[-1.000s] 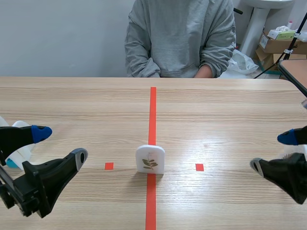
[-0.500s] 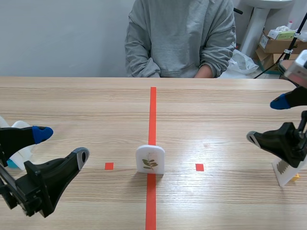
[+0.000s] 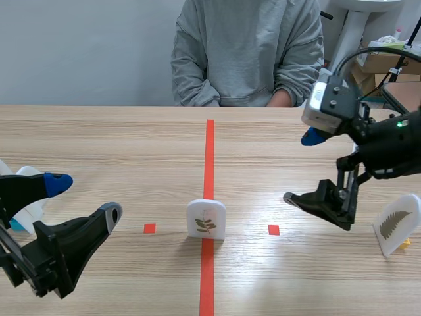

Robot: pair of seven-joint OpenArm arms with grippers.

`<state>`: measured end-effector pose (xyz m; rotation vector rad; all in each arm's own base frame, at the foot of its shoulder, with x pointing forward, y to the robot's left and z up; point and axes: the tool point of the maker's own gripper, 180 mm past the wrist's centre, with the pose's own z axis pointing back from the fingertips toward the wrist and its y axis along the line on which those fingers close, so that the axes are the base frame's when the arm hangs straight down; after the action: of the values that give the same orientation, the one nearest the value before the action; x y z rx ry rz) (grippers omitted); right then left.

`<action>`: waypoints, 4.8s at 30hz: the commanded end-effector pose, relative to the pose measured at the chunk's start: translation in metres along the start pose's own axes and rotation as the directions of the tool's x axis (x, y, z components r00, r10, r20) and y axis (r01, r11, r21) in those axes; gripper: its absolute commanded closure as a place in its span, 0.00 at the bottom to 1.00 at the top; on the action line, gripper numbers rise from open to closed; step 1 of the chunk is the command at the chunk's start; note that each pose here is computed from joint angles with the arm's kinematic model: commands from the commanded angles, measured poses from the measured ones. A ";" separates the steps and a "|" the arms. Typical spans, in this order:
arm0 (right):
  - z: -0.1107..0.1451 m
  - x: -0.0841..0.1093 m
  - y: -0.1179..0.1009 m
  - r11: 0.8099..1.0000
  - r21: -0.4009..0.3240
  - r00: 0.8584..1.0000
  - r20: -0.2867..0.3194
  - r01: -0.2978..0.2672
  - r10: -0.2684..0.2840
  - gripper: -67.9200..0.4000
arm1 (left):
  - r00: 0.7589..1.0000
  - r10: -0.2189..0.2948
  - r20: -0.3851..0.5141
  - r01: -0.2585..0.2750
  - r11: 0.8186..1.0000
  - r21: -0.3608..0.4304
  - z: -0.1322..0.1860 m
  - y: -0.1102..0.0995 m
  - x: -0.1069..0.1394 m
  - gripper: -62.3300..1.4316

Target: Do the leaf sorting experiment

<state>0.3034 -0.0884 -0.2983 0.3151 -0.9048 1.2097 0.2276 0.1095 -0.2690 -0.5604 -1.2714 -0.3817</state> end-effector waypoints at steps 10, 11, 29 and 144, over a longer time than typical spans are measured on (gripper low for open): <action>-0.056 0.023 0.023 0.990 0.121 0.996 0.060 -0.068 0.061 0.00 | 1.000 0.016 0.017 -0.016 1.000 0.001 -0.002 -0.004 0.004 0.00; -0.061 0.026 0.028 0.988 0.136 0.996 0.063 -0.074 0.066 0.00 | 1.000 0.019 0.019 -0.019 1.000 0.002 -0.002 -0.004 0.004 0.00; -0.112 0.036 0.083 0.957 0.278 0.995 0.079 -0.084 0.064 0.00 | 1.000 0.020 0.021 -0.020 1.000 0.002 -0.002 -0.004 0.004 0.00; 0.056 -0.149 -0.033 0.381 -0.539 0.594 0.300 0.751 -0.746 0.49 | 0.999 0.019 0.026 -0.019 1.000 0.002 -0.002 -0.004 0.005 0.00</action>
<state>0.2919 -0.2324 -0.3773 0.1546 -0.9149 -0.0134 0.2270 0.1080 -0.2717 -0.5614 -1.2609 -0.3684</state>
